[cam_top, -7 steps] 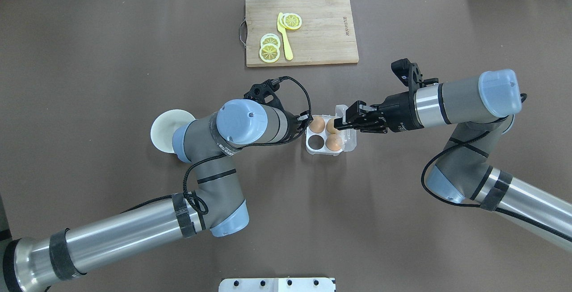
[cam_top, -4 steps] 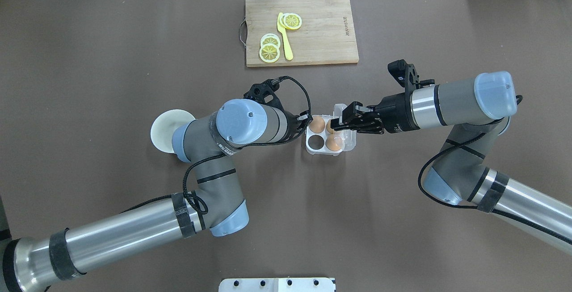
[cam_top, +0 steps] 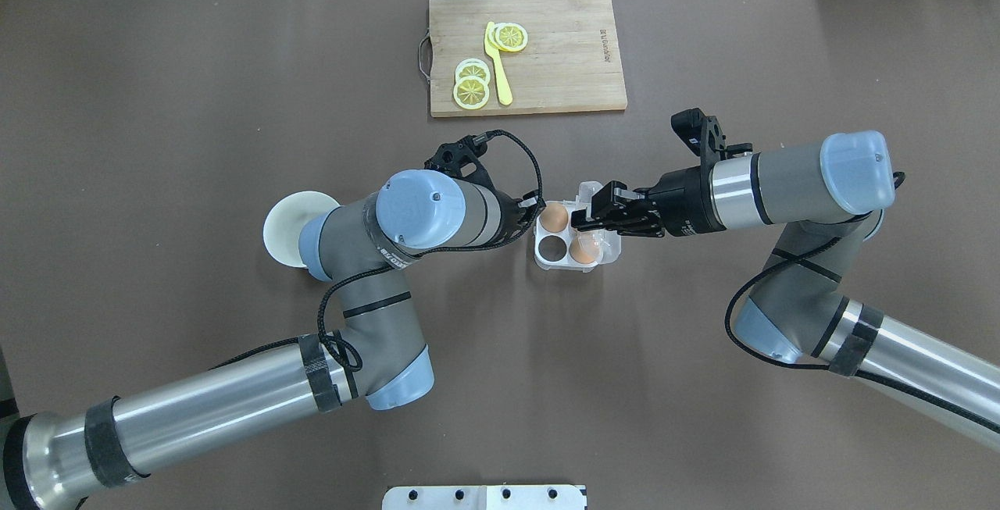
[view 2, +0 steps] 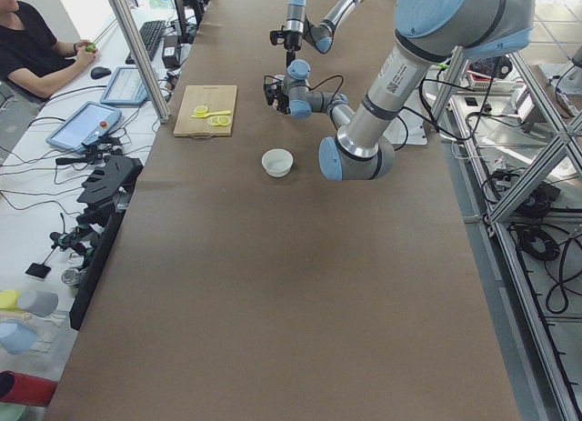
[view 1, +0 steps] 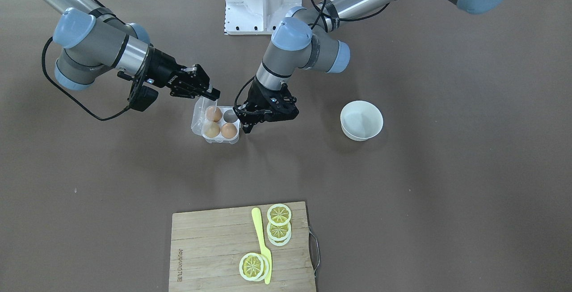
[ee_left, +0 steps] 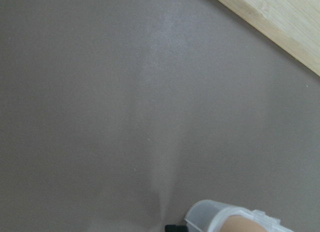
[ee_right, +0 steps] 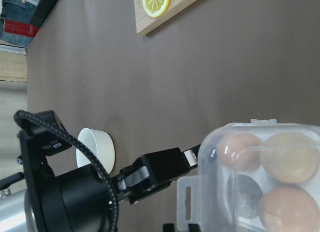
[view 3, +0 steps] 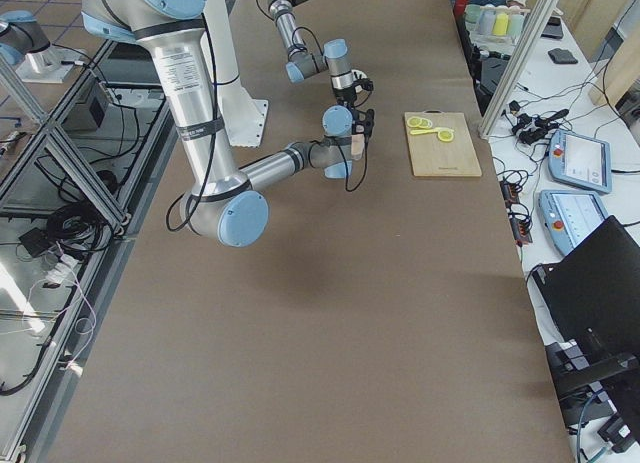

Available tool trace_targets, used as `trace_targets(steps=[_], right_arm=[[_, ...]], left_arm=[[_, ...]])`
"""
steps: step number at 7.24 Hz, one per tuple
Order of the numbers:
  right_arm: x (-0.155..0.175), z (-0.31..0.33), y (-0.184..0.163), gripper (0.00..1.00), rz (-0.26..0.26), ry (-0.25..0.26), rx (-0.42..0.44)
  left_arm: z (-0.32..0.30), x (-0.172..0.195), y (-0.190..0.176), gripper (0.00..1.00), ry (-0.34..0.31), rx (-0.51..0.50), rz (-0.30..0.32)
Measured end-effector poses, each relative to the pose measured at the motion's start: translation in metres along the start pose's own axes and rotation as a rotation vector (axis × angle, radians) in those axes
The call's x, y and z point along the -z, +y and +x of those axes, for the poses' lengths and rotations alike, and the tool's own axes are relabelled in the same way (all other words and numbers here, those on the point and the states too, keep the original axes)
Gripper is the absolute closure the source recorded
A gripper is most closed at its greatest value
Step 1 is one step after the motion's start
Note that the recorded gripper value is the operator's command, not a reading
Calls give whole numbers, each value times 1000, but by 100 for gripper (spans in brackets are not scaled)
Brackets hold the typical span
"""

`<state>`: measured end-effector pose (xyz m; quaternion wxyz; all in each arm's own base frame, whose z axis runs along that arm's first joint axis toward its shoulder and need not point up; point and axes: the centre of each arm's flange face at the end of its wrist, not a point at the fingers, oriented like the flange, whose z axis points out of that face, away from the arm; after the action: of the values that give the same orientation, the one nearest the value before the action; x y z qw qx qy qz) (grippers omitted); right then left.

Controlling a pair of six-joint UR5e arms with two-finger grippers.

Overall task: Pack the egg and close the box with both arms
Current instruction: 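Press the lid shut onto the egg box with the right gripper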

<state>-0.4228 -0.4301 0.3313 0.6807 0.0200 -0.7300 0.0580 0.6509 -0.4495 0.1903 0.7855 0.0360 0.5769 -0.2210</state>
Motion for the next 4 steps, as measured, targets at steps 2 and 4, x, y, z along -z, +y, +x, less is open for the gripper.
trace_targets(steps=[2,4], right_arm=[[-4,2,3,78,0,2,-1],[-7,2,5,77,-3,2,0]], left_arm=[[-1,2,-4,100,1,0,3],[-6,4,-10,100,-5,3,-10]])
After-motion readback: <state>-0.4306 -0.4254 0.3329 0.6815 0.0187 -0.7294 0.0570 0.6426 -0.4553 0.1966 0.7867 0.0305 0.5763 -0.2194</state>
